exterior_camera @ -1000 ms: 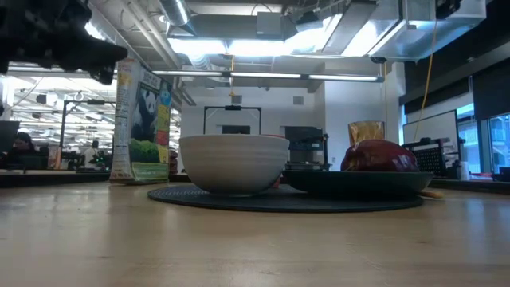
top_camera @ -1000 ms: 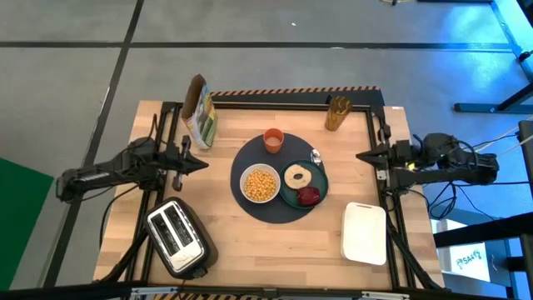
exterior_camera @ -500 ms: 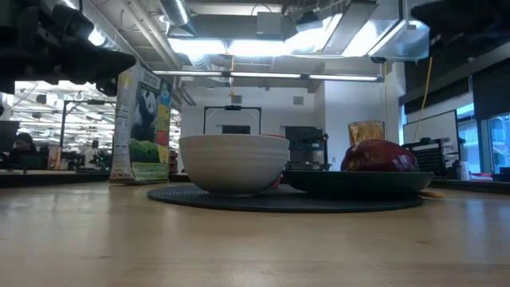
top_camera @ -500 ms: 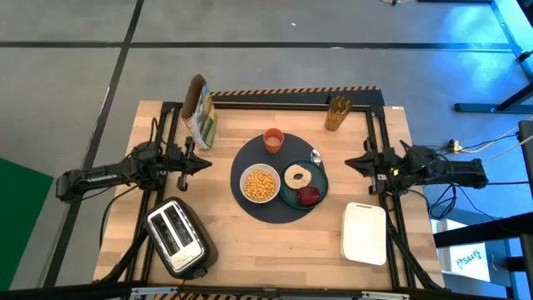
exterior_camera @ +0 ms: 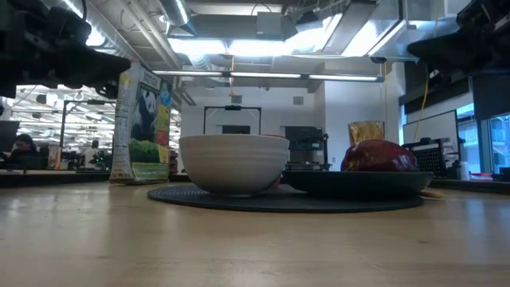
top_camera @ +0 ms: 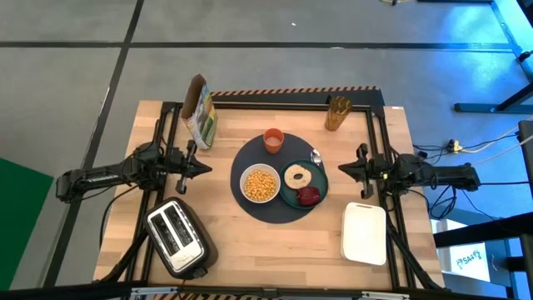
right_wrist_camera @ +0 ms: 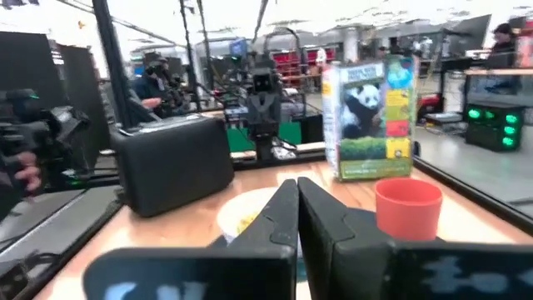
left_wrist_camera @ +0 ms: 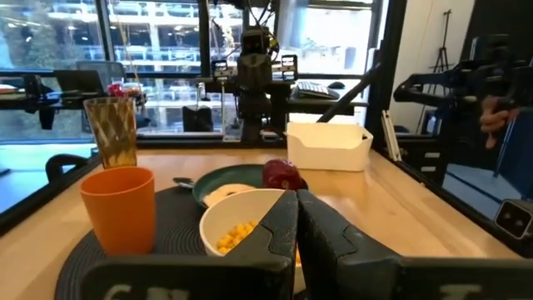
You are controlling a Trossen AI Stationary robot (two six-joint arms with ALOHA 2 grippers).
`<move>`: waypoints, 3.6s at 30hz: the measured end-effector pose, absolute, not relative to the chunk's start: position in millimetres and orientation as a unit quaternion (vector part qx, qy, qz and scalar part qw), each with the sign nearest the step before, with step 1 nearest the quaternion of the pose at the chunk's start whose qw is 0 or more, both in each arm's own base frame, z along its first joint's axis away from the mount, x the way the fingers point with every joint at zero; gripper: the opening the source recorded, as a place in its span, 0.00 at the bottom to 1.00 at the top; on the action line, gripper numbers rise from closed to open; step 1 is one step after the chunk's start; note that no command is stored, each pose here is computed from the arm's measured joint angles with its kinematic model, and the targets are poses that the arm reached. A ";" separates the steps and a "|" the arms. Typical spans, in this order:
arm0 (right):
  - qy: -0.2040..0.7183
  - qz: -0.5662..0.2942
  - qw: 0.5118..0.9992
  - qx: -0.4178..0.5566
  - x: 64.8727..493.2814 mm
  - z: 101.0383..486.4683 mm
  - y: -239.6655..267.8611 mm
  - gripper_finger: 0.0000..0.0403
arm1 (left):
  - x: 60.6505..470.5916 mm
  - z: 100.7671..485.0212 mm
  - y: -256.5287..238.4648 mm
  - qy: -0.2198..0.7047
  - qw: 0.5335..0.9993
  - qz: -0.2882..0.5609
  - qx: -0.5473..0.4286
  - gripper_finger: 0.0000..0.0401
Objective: Arrange a breakfast setting
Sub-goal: Return to Home Position
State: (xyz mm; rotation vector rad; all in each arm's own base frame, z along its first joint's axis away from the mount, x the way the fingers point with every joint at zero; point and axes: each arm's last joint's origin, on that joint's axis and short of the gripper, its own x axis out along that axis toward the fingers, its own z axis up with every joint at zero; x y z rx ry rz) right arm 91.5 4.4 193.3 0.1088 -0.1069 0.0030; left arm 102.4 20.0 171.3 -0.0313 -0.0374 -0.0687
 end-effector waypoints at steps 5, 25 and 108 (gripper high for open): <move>-0.071 -0.004 0.996 0.056 95.4 182.4 4.3 0.00 | 102.4 171.1 20.1 -0.018 0.999 -0.034 -0.002 0.00; -0.033 0.012 0.999 0.029 97.1 171.9 5.5 0.00 | 102.4 161.2 20.1 0.031 0.999 -0.033 -0.005 0.00; -0.011 0.016 0.999 0.028 97.3 167.7 5.8 0.00 | 102.4 160.8 22.0 0.033 0.999 -0.001 -0.004 0.00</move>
